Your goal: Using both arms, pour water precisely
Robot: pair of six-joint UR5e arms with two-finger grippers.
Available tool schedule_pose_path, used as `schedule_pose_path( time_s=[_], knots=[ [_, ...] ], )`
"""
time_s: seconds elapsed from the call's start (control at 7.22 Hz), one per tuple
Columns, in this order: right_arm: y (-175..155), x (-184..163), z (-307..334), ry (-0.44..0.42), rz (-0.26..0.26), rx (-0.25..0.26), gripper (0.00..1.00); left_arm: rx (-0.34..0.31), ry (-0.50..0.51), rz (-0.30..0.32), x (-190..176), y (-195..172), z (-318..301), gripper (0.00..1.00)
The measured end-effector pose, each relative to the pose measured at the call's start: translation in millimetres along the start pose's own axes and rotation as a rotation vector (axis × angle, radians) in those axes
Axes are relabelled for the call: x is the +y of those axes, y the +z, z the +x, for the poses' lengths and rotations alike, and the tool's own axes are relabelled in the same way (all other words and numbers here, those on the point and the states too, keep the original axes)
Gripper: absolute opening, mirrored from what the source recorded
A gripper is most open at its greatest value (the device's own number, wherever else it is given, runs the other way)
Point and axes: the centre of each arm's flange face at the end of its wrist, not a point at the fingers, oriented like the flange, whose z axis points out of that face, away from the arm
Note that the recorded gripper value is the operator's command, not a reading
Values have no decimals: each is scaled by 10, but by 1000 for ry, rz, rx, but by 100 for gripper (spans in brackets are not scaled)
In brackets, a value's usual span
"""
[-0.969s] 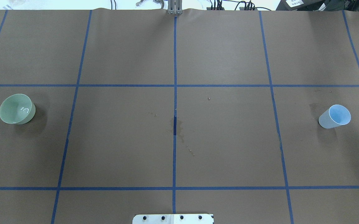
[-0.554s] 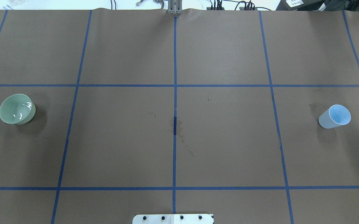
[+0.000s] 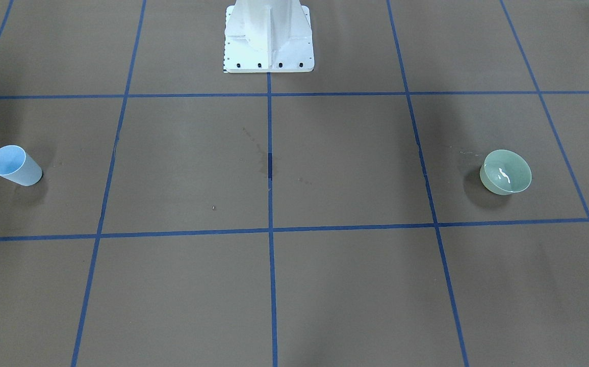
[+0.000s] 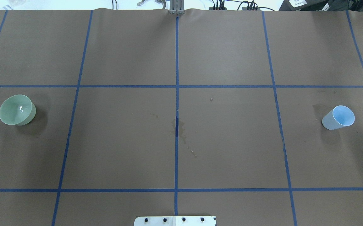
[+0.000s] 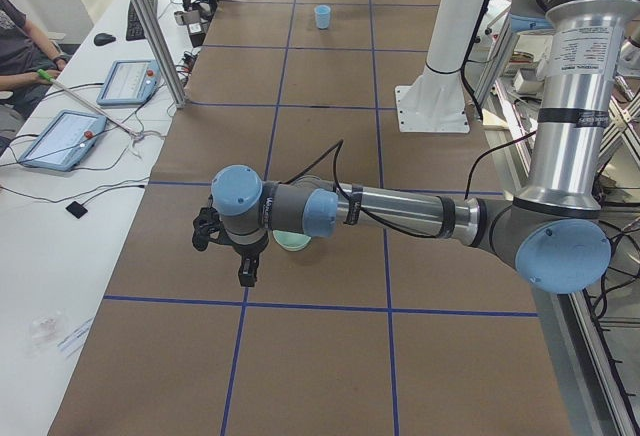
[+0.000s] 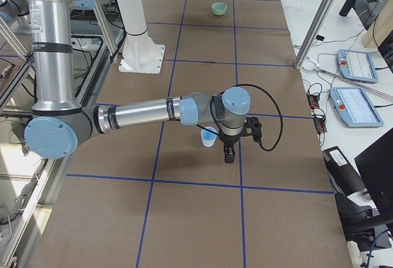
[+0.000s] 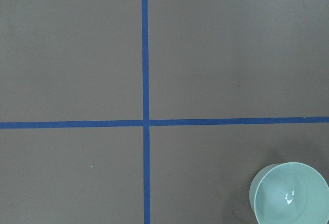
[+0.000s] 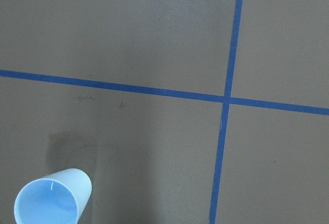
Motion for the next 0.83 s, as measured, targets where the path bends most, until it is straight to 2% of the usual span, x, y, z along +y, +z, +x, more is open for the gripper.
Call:
schedule_pose_path(
  time_s=[0.42,0.55,0.83],
  knots=[
    [-63,5,-62,-5,8,-5,99,-1,17,17,177,-98,8,100],
    [-96,-6,-91,-3,6,-5,99,0,21,29,309,-188,56,100],
    [-131,-10,-62,16,-3,3,99,-23,-4,15,595,-181,4,100]
  ],
)
